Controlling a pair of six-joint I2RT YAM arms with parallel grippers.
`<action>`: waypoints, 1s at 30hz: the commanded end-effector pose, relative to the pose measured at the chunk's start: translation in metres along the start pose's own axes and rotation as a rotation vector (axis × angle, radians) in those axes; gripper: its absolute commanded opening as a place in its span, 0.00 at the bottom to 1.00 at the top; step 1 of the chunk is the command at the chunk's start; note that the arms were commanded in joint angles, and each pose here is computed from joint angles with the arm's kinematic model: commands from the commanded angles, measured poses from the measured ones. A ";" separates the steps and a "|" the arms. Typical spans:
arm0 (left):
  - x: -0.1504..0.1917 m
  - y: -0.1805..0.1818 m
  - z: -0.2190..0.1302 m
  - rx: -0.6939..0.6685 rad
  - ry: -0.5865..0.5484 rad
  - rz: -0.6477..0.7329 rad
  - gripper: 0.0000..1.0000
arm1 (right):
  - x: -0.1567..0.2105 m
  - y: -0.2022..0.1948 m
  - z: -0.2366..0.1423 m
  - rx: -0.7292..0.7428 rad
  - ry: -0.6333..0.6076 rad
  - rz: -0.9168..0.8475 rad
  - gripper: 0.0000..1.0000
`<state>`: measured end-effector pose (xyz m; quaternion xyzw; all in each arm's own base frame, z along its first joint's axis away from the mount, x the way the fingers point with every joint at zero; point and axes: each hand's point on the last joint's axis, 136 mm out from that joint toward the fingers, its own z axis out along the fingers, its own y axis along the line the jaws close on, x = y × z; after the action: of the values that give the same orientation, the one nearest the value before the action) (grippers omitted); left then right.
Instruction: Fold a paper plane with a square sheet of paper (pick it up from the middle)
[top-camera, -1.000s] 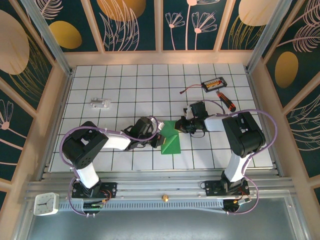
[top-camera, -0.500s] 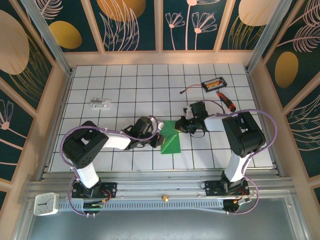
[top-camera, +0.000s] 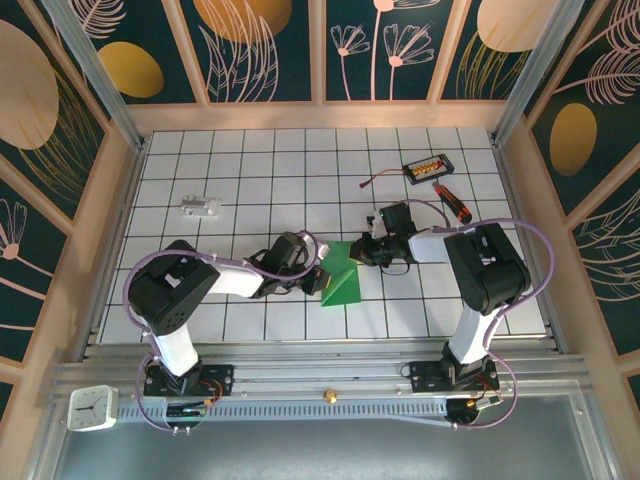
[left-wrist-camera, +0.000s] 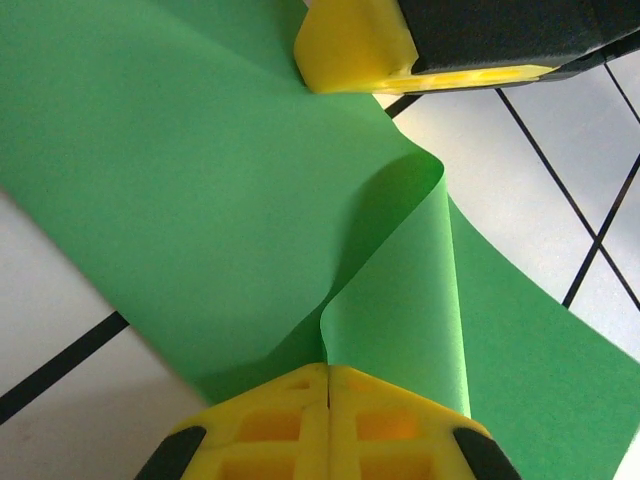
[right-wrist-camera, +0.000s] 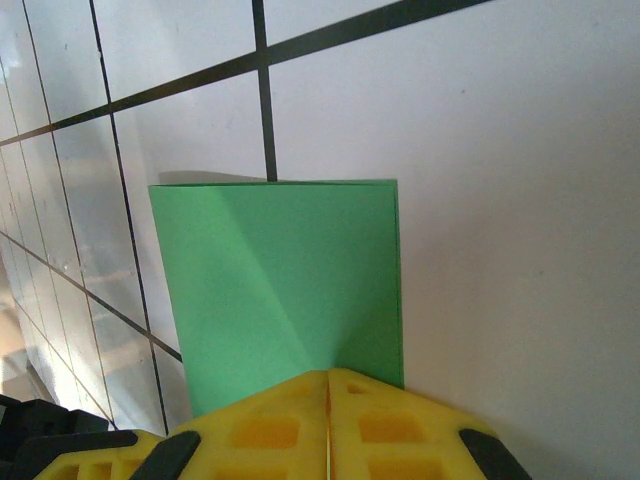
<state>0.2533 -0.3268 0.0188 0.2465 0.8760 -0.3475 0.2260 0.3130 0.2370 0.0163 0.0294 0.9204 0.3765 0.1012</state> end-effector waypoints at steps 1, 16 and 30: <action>-0.002 0.004 0.003 -0.010 0.009 0.015 0.00 | 0.008 -0.033 0.011 0.114 0.021 0.015 0.10; 0.008 0.009 0.003 -0.027 0.035 0.007 0.00 | 0.009 -0.034 0.011 0.116 0.022 0.014 0.10; 0.006 0.008 -0.001 -0.033 0.024 0.010 0.00 | 0.009 -0.034 0.011 0.118 0.023 0.013 0.10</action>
<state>0.2528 -0.3261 0.0163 0.2491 0.8769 -0.3445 0.2242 0.3127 0.2374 0.0160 0.0292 0.9202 0.3774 0.0997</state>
